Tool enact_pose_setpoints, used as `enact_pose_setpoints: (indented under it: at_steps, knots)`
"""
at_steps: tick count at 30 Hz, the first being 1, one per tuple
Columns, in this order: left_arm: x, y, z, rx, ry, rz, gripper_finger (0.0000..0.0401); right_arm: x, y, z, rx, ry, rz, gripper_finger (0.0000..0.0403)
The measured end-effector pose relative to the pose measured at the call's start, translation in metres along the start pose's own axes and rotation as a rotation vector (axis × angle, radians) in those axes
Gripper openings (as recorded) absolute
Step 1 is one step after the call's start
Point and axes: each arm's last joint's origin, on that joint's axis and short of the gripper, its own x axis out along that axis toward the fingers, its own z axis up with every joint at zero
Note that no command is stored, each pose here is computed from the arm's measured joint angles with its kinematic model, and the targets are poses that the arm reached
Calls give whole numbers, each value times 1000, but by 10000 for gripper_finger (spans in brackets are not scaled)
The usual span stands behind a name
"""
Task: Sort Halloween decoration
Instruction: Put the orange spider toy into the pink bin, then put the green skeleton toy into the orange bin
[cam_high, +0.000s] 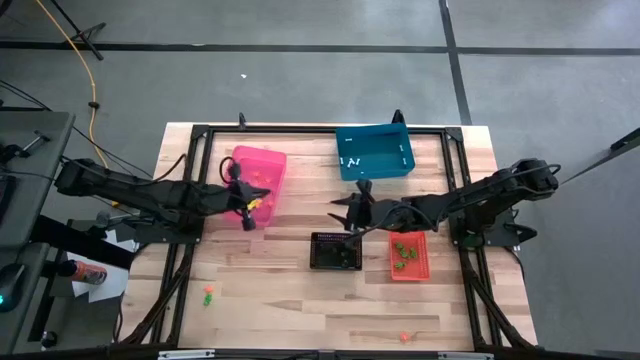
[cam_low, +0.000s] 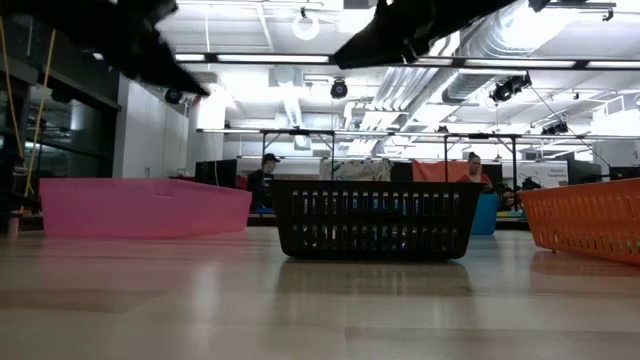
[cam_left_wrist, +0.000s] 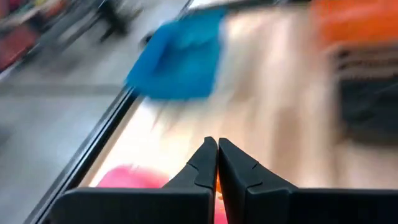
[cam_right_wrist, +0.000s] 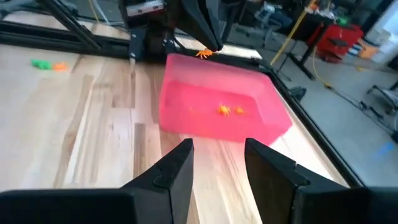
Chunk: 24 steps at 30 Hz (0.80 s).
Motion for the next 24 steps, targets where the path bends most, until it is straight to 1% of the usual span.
enact_pose_setpoints:
  at_steps: [3,4,6,9,11,14,19,21,23,24]
  knots:
    - [0,4,-14,-29,127,149,0,0,-1,-4,14,40,-27,139]
    - [1,5,-18,-52,162,179,0,0,-1,-5,16,50,-29,139]
    - [1,7,-26,-111,226,216,0,0,-1,-6,16,63,-32,139]
    - [3,8,-32,-214,275,244,1,0,-1,-7,17,67,-33,139]
    - [3,8,-34,-251,291,242,8,0,-1,-7,17,67,-33,139]
    - [5,9,-35,-264,309,223,32,0,-1,-7,18,66,-33,139]
    - [6,11,-35,-275,319,214,97,1,-3,-7,20,68,-38,139]
    - [5,12,-28,-287,307,205,123,1,-4,-7,22,68,-42,139]
    - [2,13,-15,-307,283,143,146,1,-5,-7,23,70,-45,139]
    - [1,12,-6,-312,271,84,155,1,-5,-7,25,69,-45,139]
